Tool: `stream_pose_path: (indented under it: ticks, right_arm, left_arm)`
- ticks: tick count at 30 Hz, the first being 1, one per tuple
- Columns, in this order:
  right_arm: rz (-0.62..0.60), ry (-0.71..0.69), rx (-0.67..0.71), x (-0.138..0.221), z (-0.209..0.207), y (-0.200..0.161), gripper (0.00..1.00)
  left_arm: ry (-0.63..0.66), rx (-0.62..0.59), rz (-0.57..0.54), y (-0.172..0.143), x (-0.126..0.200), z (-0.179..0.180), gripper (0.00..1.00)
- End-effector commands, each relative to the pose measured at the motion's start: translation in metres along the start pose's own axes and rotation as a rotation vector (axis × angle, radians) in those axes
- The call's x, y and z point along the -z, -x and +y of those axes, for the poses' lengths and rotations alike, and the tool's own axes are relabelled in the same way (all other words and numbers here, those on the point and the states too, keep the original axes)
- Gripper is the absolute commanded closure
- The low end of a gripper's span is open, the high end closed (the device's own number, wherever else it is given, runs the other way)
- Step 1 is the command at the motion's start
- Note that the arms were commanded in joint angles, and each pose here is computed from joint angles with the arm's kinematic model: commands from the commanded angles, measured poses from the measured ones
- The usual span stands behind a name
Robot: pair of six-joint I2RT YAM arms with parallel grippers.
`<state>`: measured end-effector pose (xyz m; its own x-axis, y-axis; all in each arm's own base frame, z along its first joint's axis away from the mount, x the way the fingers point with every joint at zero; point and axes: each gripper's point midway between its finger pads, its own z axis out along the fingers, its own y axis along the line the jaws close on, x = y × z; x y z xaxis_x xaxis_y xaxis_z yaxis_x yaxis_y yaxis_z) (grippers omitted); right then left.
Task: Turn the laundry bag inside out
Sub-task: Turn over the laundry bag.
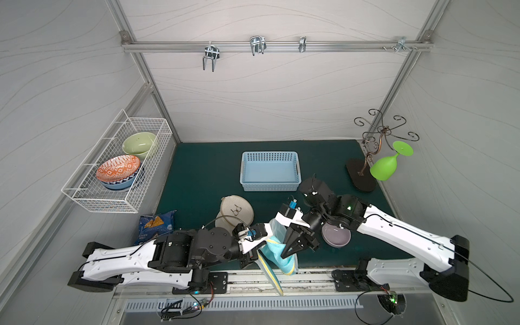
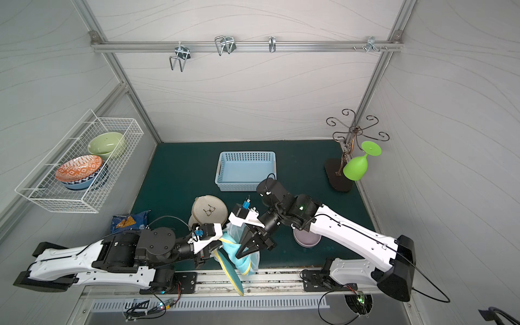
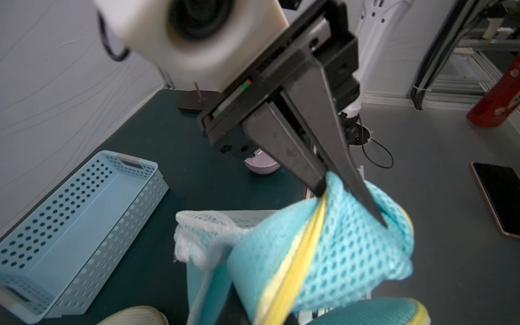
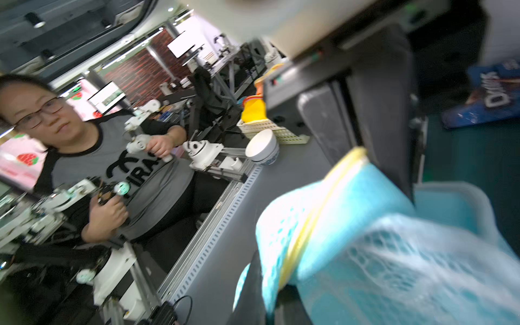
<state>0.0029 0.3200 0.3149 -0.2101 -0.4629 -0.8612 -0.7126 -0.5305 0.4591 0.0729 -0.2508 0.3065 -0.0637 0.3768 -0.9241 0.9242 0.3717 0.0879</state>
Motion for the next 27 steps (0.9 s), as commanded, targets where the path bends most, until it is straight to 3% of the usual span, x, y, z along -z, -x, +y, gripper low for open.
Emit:
stream_pose_path:
  ticks: [1,3,7,8,11,14,20,27]
  right_arm:
    - [-0.021,-0.284,-0.083,0.011,-0.050,0.004,0.73]
    - [-0.023,-0.408,-0.129,0.015,-0.072,0.004,0.59]
    - [-0.045,-0.650,-0.161,0.021,-0.106,0.001,0.44]
    - [-0.051,-0.695,-0.154,0.021,-0.110,-0.001,0.41]
    - [-0.085,-0.861,-0.129,0.026,-0.120,-0.005,0.20]
    - [-0.144,-1.023,-0.087,0.038,-0.125,-0.003,0.11]
    - [-0.204,-1.292,-0.054,0.067,-0.132,-0.004,0.21]
    - [-0.200,-1.558,0.127,0.076,-0.119,0.021,0.29]
  left_arm:
    - [0.199,0.185,-0.072,0.030,0.017,0.038,1.00]
    - [0.264,0.219,-0.038,0.027,0.013,0.046,1.00]
    - [0.424,0.261,0.003,0.023,0.006,0.065,1.00]
    - [0.457,0.270,0.009,0.023,0.005,0.069,1.00]
    - [0.540,0.287,0.024,0.023,0.003,0.078,1.00]
    - [0.594,0.293,0.047,0.023,0.000,0.082,1.00]
    - [0.610,0.330,0.041,0.022,0.001,0.084,1.00]
    - [0.632,0.378,0.048,0.017,0.001,0.085,1.00]
